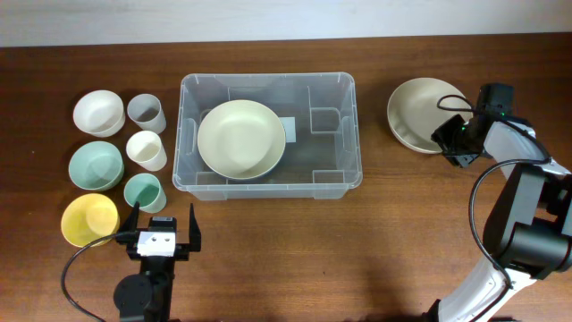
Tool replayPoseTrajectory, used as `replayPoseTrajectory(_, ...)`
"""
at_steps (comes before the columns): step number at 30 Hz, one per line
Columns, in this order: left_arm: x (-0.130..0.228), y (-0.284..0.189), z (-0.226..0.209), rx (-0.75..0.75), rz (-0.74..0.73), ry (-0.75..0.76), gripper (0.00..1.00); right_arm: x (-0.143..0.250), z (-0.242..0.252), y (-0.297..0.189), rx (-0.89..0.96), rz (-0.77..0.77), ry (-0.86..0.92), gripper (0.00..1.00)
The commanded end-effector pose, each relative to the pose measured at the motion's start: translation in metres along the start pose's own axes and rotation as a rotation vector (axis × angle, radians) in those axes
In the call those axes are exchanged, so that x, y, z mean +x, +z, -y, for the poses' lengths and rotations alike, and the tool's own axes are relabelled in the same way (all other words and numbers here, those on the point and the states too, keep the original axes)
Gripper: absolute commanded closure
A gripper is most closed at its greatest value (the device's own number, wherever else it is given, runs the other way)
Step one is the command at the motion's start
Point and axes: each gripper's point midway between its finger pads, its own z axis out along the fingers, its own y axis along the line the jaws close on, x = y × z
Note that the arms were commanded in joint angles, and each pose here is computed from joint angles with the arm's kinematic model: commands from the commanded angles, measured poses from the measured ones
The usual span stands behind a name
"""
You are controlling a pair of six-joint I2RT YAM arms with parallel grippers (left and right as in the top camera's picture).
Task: Pack container
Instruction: 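Grasp the remaining cream bowl's rim with the right gripper and tilt it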
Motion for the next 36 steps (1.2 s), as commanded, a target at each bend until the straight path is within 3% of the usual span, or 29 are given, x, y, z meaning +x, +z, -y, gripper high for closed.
replayPoseTrajectory(1, 0.001, 0.000, -0.001, -0.008, -0.001, -0.009, 0.00, 0.006, -0.001, 0.005, 0.001, -0.015, -0.004, 0.73)
replayPoseTrajectory(2, 0.002, 0.000, -0.001, -0.008, -0.001, -0.009, 0.00, 0.005, -0.001, 0.005, 0.000, -0.013, -0.004, 0.87)
replayPoseTrajectory(4, 0.002, 0.000, -0.001, -0.008, -0.001, -0.009, 0.00, 0.004, -0.001, 0.005, -0.002, -0.011, 0.012, 0.96)
replayPoseTrajectory(14, 0.002, 0.000, -0.001, -0.008, -0.001, -0.009, 0.00, -0.028, -0.037, -0.026, -0.181, 0.020, 0.040, 0.96)
replayPoseTrajectory(21, 0.002, 0.000, -0.001, -0.008, -0.001, -0.009, 0.00, -0.077, -0.095, -0.124, -0.526, 0.077, -0.012, 0.96)
replayPoseTrajectory(24, 0.002, 0.000, -0.001, -0.008, -0.001, -0.009, 0.00, -0.077, -0.129, -0.179, -0.721, 0.053, -0.096, 0.96)
replayPoseTrajectory(29, 0.002, 0.000, -0.001, -0.008, -0.001, -0.009, 0.00, -0.024, -0.184, -0.247, -0.946, -0.048, -0.313, 0.96)
replayPoseTrajectory(33, 0.002, 0.000, -0.001, -0.008, -0.001, -0.009, 0.00, 0.043, -0.214, -0.247, -0.934, -0.135, -0.470, 0.96)
replayPoseTrajectory(36, 0.001, 0.000, -0.001, -0.008, 0.000, -0.009, 0.00, 0.123, -0.240, -0.213, -0.792, -0.212, -0.621, 0.96)
